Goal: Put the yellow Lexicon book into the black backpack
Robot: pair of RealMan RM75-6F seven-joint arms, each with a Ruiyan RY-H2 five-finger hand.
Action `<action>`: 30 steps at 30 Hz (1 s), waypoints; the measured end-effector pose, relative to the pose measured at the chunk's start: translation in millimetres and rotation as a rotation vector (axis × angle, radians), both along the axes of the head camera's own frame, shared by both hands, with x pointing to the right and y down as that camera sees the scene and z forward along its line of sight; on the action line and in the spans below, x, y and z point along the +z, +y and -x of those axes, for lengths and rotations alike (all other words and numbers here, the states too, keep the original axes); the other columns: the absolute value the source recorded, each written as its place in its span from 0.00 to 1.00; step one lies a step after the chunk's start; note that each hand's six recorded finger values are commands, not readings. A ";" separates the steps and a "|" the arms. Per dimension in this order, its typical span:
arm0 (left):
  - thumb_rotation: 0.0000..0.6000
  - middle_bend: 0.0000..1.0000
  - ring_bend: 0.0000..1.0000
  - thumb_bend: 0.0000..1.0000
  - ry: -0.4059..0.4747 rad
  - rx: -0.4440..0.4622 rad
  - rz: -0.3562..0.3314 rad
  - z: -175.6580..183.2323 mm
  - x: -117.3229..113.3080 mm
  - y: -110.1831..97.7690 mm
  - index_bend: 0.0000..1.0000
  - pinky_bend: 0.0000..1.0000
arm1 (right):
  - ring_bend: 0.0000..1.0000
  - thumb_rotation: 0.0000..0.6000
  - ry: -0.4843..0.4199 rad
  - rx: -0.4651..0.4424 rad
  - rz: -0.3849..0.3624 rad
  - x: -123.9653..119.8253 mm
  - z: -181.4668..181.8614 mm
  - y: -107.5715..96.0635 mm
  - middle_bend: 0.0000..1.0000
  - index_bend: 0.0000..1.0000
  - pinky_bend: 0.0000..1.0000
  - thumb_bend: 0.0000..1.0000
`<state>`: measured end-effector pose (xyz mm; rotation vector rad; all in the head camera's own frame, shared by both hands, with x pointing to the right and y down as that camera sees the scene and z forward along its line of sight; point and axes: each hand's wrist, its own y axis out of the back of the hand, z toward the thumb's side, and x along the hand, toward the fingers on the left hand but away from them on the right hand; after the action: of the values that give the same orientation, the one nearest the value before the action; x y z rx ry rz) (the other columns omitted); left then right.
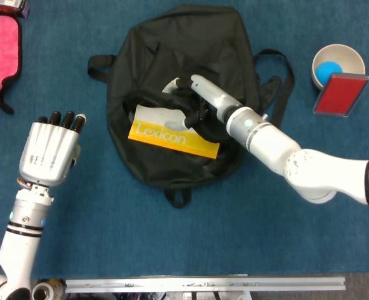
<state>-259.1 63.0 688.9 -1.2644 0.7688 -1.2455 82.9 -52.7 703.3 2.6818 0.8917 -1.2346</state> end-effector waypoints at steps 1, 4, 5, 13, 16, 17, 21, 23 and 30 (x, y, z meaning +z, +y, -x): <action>1.00 0.43 0.43 0.23 -0.002 -0.003 -0.001 0.7 -0.2 -0.4 0.35 0.65 | 0.04 1.00 0.002 -0.007 0.001 -0.3 -0.6 0.1 0.12 0.00 0.10 0.07; 1.00 0.43 0.42 0.23 -0.011 -0.010 0.002 2.9 0.4 -1.4 0.34 0.65 | 0.02 1.00 0.005 -0.032 0.003 -1.7 -2.1 0.7 0.10 0.00 0.07 0.01; 1.00 0.43 0.42 0.23 -0.014 -0.013 0.003 3.5 0.5 -2.0 0.34 0.65 | 0.01 1.00 0.007 -0.039 0.002 -2.0 -2.5 1.0 0.09 0.00 0.06 0.00; 1.00 0.42 0.41 0.23 -0.014 -0.016 -0.002 3.6 -1.2 -3.5 0.34 0.64 | 0.00 1.00 0.007 -0.121 -0.027 -7.3 -2.7 6.3 0.02 0.00 0.00 0.00; 1.00 0.42 0.40 0.23 -0.016 -0.020 -0.005 4.3 -1.8 -3.9 0.34 0.64 | 0.00 1.00 -0.006 -0.137 -0.028 -9.5 -3.6 8.1 0.00 0.00 0.00 0.00; 1.00 0.42 0.40 0.23 -0.015 -0.021 -0.005 4.3 -2.0 -4.1 0.34 0.64 | 0.00 1.00 -0.012 -0.140 -0.026 -10.3 -3.8 8.6 0.00 0.00 0.00 0.00; 1.00 0.41 0.40 0.23 -0.016 -0.019 -0.005 3.9 -1.7 -3.8 0.34 0.63 | 0.00 1.00 -0.046 -0.155 -0.014 -15.0 -3.6 11.7 0.00 0.00 0.00 0.00; 1.00 0.41 0.39 0.23 -0.017 -0.019 -0.003 4.2 -1.1 -3.3 0.34 0.63 | 0.00 1.00 -0.056 -0.164 -0.012 -16.3 -3.6 13.0 0.00 0.00 0.00 0.00; 1.00 0.41 0.39 0.23 -0.022 -0.023 -0.002 6.7 -1.7 -3.6 0.34 0.63 | 0.00 1.00 -0.059 -0.213 -0.002 -15.3 -7.4 19.9 0.00 0.00 0.00 0.00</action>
<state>-265.8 59.4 687.2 -1.2415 0.7705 -1.2745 90.3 -32.8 688.0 2.8595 0.6131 -1.1820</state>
